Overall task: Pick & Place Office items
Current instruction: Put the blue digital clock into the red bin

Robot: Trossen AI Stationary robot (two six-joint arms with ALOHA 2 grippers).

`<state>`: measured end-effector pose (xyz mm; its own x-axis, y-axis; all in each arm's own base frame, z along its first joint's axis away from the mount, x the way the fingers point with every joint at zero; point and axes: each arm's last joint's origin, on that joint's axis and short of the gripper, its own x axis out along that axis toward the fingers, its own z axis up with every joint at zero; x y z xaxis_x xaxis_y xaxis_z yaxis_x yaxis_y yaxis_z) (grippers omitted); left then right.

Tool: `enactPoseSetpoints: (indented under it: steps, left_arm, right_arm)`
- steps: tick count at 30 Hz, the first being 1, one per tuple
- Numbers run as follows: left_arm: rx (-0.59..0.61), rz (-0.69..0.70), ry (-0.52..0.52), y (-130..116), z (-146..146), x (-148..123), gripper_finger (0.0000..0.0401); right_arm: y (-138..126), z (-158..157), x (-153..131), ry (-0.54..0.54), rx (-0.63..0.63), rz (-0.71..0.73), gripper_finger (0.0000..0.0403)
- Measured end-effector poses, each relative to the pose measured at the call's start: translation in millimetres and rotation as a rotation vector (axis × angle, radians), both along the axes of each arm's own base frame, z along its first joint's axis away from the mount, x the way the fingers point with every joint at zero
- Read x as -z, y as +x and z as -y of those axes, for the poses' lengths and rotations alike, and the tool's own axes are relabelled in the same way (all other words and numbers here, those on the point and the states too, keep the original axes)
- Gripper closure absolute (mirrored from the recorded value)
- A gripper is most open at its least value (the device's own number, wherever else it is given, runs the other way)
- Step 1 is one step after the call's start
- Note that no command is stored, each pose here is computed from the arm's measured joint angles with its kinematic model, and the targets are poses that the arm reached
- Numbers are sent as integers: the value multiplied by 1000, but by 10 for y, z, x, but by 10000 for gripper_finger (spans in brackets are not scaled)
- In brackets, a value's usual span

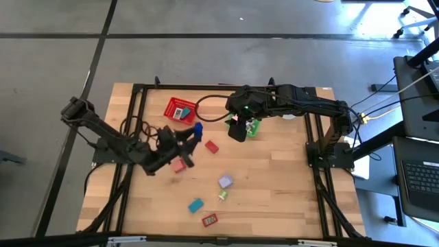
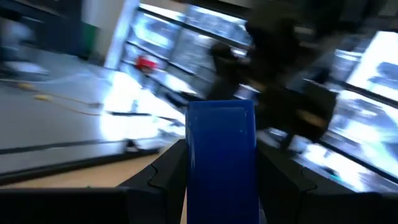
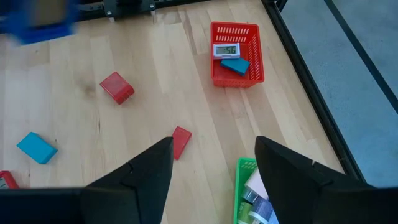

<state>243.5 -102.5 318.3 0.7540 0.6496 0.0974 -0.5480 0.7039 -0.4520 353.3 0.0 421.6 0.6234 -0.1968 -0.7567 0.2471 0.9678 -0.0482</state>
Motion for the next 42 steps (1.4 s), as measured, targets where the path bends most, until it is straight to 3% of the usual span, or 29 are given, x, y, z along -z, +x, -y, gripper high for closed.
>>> enactPoseSetpoints:
  steps: [6, 12, 16, 23, 26, 37, 42]
  left_arm:
    - [-238, -159, 53, 109, -333, 127, 240]
    - [-329, -347, 80, 211, -821, 352, 249]
    - [-294, -459, -17, 211, -1247, 540, 249]
    - [-303, -616, -347, 43, -1921, 896, 249]
    - [-256, -690, -444, 0, -2106, 1030, 248]
    - [-160, -879, -585, 58, -2350, 1508, 245]
    - [-155, -931, -595, 62, -2387, 1616, 244]
  right_arm:
    - [0, 0, 0, 0, 0, 0, 174]
    - [0, 1, 0, 0, 0, 0, 175]
    - [0, 1, 0, 0, 0, 0, 175]
    - [0, 1, 0, 0, 0, 0, 175]
    - [0, 0, 0, 0, 0, 0, 175]
    - [0, 0, 0, 0, 0, 0, 175]
    - [1, 0, 0, 0, 0, 1, 175]
